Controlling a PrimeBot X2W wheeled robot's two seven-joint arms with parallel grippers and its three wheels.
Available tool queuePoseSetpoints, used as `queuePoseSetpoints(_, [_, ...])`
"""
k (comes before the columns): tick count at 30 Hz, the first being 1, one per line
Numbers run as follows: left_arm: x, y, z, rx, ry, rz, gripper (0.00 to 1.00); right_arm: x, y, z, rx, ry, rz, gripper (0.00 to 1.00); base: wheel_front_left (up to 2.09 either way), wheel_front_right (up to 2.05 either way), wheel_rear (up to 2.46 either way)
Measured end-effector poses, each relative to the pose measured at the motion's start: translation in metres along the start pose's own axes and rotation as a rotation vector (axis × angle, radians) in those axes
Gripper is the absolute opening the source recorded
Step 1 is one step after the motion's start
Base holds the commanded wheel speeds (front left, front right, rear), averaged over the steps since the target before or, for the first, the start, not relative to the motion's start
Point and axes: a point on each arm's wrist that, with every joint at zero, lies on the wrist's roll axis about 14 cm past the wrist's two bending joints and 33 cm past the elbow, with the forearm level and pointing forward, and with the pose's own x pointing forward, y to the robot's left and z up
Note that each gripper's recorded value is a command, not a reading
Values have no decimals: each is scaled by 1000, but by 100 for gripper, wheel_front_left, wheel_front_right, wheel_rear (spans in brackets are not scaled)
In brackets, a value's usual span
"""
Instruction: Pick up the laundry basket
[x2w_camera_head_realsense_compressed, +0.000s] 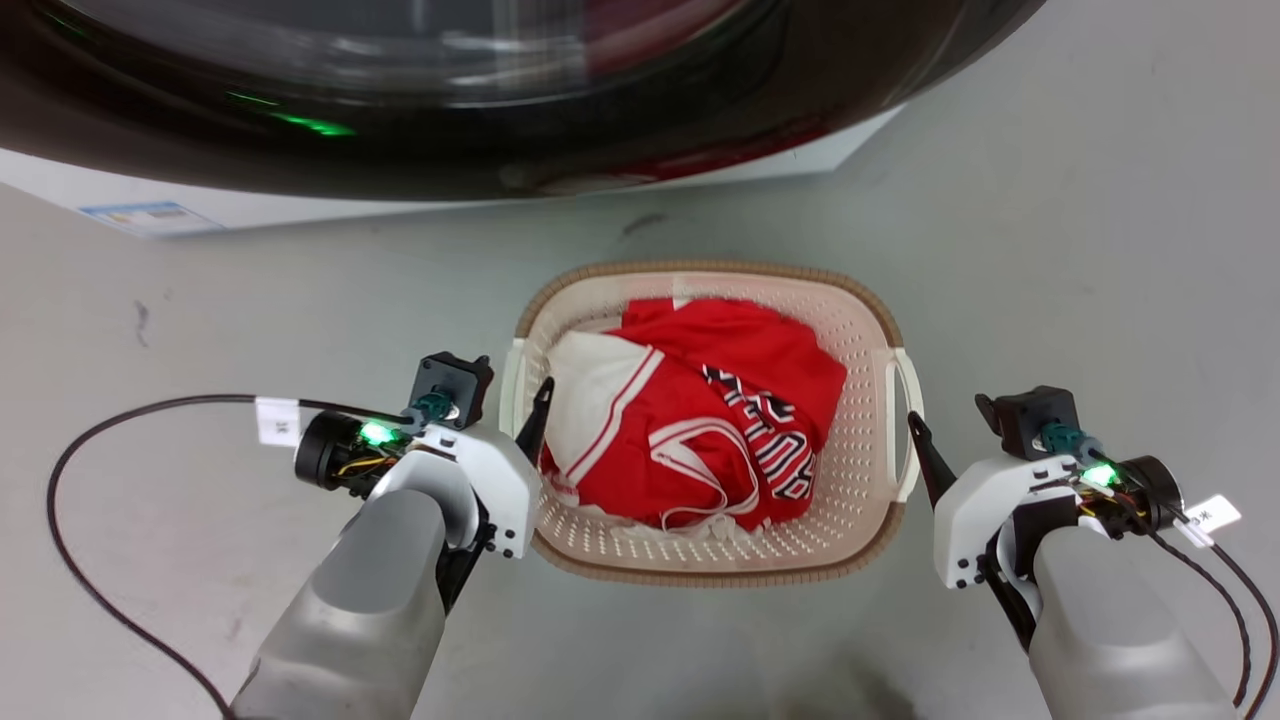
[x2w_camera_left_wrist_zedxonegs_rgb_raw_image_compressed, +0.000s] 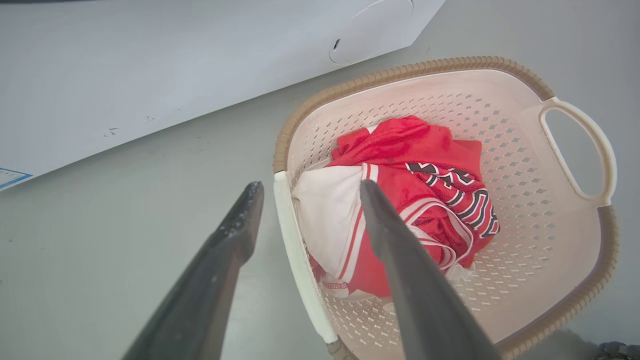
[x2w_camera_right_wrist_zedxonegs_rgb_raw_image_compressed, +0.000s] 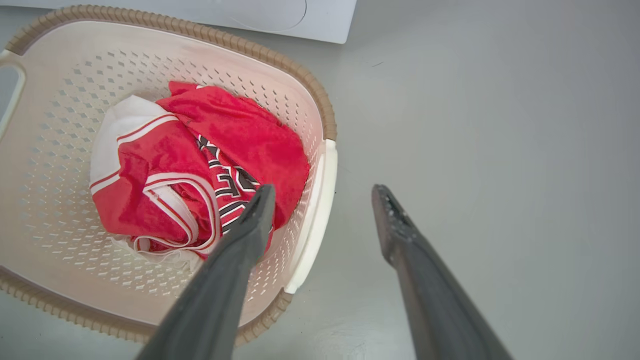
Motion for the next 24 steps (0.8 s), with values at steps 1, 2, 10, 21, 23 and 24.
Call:
queuePoseSetpoints(1, [3,-2,-5,0,15,-8,100,2,0,-4,1,17,2,100,0,0,0])
queuePoseSetpoints(2, [5,-2,-11,0,33,-13,100,4,1,-9,5,33,4,100,0,0,0])
queuePoseSetpoints(10, [22,-1,-42,-13,126,-39,100,18,6,-36,26,137,23,100,0,0,0])
queuePoseSetpoints(21, [38,12,-78,-27,216,-41,100,36,21,-65,50,230,65,100,0,0,0])
queuePoseSetpoints(23, [40,14,-83,-28,225,-42,100,39,23,-66,50,235,72,100,0,0,0])
queuePoseSetpoints(24, [41,15,-85,-27,230,-43,100,40,24,-67,50,239,75,100,0,0,0])
